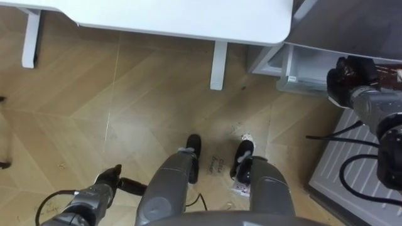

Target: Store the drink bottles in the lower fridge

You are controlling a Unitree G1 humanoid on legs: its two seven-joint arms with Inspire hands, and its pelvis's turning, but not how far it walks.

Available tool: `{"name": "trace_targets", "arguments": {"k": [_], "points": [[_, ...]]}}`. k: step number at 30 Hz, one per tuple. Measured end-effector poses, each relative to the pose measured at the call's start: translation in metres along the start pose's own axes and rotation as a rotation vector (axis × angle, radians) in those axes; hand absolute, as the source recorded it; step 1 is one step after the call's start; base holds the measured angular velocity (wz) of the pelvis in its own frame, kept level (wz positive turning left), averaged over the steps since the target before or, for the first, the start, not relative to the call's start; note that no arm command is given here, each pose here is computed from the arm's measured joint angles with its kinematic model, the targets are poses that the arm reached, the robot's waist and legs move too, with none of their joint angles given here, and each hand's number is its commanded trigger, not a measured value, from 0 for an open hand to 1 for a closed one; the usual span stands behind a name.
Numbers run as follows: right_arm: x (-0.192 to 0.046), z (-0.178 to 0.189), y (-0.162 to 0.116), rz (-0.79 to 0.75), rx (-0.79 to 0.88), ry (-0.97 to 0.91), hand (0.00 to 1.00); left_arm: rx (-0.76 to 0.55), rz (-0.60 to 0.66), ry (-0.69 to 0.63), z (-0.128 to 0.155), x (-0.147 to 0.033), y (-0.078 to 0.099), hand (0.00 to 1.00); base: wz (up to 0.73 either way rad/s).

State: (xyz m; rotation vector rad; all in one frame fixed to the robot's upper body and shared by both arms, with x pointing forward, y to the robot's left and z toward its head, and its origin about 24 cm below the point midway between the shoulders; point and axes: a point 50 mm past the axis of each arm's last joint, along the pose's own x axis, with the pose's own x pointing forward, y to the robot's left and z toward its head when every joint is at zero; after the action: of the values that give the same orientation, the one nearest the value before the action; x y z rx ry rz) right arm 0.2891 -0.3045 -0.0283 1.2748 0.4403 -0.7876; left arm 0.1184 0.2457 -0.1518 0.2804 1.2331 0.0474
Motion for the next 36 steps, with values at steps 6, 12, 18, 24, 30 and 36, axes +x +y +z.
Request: {"name": "trace_targets", "arguments": {"k": [6,12,18,24,30,36], "points": [[0.0000,0.0001,-0.0001,-0.010,0.001,-0.001,1.00,0.015,-0.005,0.001,-0.0001,0.0000,-0.0010,0.00,0.00],[0.0000,0.0001,-0.0002,-0.017,-0.004,-0.002,1.00,0.014,-0.013,0.002,-0.0003,0.0000,-0.0013,0.00,0.00],[0.0000,0.0000,-0.0003,-0.020,-0.007,-0.001,0.00,0.014,-0.024,0.003,-0.0004,0.0000,-0.0019,0.00,0.00],[0.0000,0.0000,-0.0002,-0.018,-0.005,-0.002,0.00,0.014,-0.026,0.006,-0.0009,0.0000,-0.0019,0.00,0.00],[0.0001,-0.0004,-0.0012,-0.014,-0.001,-0.001,0.00,0.014,-0.029,0.010,-0.0011,0.0000,-0.0022,0.00,0.00],[0.0000,0.0015,0.0007,0.021,-0.001,-0.020,0.00,0.014,-0.041,0.016,-0.0014,0.0000,-0.0028,0.00,0.00]]}}
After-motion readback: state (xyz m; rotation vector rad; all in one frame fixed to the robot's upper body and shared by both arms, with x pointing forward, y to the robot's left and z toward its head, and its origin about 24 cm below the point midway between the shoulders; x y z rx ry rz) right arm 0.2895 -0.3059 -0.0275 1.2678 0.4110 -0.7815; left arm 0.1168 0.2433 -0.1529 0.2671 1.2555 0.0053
